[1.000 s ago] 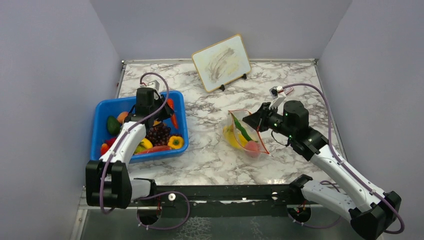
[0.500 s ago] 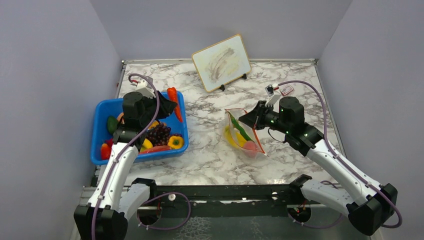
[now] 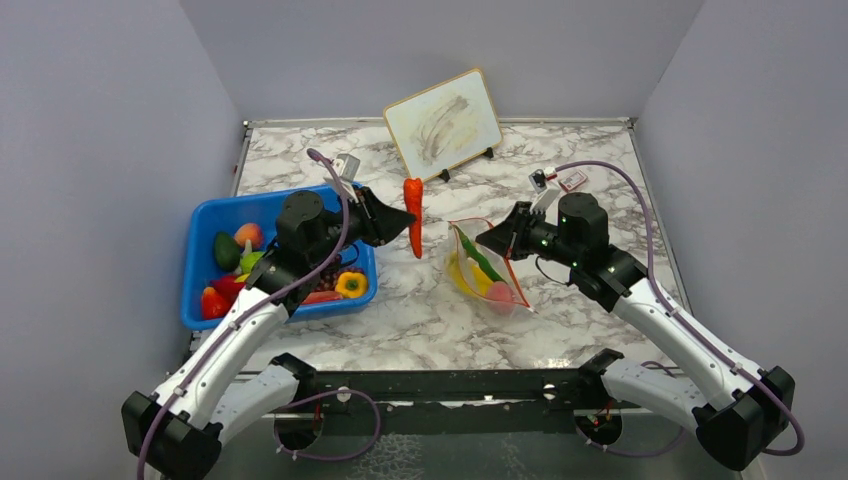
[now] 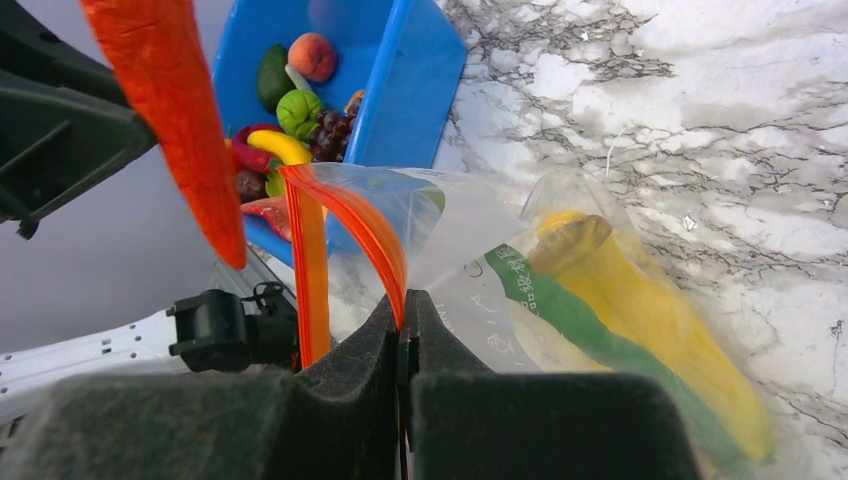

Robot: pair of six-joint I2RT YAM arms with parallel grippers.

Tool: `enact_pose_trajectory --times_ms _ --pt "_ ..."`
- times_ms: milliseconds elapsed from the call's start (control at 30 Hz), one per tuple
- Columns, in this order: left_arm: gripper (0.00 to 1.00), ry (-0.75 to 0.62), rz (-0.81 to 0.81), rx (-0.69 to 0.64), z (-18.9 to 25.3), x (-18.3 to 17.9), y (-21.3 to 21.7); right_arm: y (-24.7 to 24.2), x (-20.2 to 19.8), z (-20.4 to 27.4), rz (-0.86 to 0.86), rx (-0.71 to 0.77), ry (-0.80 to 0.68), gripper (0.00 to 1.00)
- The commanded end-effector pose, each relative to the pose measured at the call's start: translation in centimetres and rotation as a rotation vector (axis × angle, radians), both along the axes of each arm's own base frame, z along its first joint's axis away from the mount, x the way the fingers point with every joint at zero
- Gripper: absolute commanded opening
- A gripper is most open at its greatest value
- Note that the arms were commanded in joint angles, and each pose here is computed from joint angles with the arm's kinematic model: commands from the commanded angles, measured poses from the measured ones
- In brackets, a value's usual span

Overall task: Place the food in the zip-top bag and seal the zipper
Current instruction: Place the fake vegetable in the zipper food storage bag.

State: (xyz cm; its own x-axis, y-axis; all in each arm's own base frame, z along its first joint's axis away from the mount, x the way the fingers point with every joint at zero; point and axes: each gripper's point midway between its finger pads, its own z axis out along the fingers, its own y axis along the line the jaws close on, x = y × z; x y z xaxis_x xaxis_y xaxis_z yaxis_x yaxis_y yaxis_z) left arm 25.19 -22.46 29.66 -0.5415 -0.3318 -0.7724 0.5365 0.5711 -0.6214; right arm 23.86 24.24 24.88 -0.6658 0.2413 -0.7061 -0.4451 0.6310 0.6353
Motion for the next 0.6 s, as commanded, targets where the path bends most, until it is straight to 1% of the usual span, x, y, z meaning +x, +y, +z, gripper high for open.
enact_pose_trajectory --times_ms 0,133,200,300,367,400,567 --pt "0.13 -0.084 -0.053 -0.140 5.3 -1.0 -2.9 0.5 -0.1 2.9 0.019 0.056 -0.062 0.01" --pt "0.13 -0.075 -0.093 -0.221 6.0 -2.6 -5.8 0.5 0.0 2.8 0.017 0.061 -0.062 0.01" --pt "0.13 -0.077 -0.114 -0.226 5.9 -3.5 -7.3 0.6 0.1 2.8 0.016 0.062 -0.060 0.01" --pt "0.13 -0.129 -0.144 -0.186 5.8 -4.6 -9.4 0.7 0.1 2.9 0.017 0.074 -0.056 0.01" --pt "0.13 -0.218 -0.190 -0.145 5.7 -5.5 -10.7 1.0 -0.2 3.2 0.035 0.092 -0.051 0.01" --pt "0.13 -0.240 -0.206 -0.130 5.6 -5.8 -11.3 1.1 -0.3 3.3 0.042 0.099 -0.045 0.01" --pt "0.13 -0.327 -0.244 -0.069 4.5 -6.3 -12.6 1.0 -0.5 3.4 0.043 0.099 -0.045 0.01"
